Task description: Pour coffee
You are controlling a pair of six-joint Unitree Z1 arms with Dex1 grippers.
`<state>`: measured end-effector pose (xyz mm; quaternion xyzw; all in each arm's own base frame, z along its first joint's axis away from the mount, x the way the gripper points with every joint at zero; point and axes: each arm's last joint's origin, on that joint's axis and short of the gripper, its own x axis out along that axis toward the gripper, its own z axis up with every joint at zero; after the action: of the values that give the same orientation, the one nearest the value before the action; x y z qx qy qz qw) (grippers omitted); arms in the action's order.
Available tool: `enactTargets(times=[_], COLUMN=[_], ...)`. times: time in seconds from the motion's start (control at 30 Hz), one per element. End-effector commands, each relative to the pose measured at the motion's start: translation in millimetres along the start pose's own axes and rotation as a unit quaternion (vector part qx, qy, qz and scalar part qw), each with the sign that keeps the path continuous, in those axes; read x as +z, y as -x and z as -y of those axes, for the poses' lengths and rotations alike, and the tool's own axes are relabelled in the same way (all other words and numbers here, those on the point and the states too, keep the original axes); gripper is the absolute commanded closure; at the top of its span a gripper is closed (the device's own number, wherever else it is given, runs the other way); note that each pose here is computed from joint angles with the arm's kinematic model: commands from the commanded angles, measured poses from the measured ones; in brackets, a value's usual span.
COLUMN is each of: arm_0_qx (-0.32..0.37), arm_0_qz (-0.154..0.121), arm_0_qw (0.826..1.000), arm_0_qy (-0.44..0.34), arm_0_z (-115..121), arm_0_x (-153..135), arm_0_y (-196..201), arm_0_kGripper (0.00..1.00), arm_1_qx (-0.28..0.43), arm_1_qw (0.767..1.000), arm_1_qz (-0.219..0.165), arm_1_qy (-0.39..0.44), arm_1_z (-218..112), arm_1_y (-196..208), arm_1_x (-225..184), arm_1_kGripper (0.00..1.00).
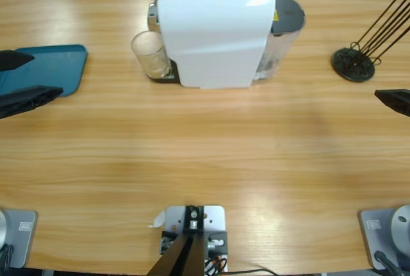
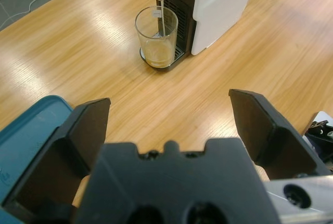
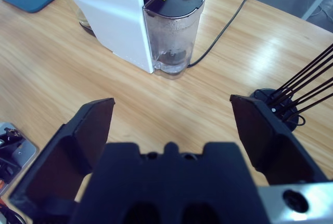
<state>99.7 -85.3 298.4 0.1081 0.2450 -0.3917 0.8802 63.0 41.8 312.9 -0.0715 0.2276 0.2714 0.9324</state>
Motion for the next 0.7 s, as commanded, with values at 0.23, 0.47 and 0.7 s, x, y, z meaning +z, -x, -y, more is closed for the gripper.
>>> enactTargets(times=[0.23,0.47,0.7], arm_0_qx=[0.006,0.006,0.005], arm_0_qz=[-0.004,-0.004,-0.005], arm_0_qw=[1.0,1.0,1.0], arm_0_qy=[0.016,0.016,0.017], arm_0_z=[-0.2,-0.4,-0.6], arm_0_x=[-13.3,-13.6,-13.9], arm_0_y=[-0.9,-2.7,-4.2], arm_0_kGripper=[0.0,0.0,0.0], arm_1_qx=[0.011,0.01,0.009], arm_1_qw=[1.0,1.0,1.0], arm_1_qz=[-0.018,-0.018,-0.019], arm_1_qy=[-0.005,-0.005,-0.005], arm_1_z=[-1.5,-1.4,-1.4], arm_1_y=[-5.6,-5.6,-5.7], arm_1_x=[-9.2,-9.2,-9.4], arm_1_kGripper=[0.0,0.0,0.0])
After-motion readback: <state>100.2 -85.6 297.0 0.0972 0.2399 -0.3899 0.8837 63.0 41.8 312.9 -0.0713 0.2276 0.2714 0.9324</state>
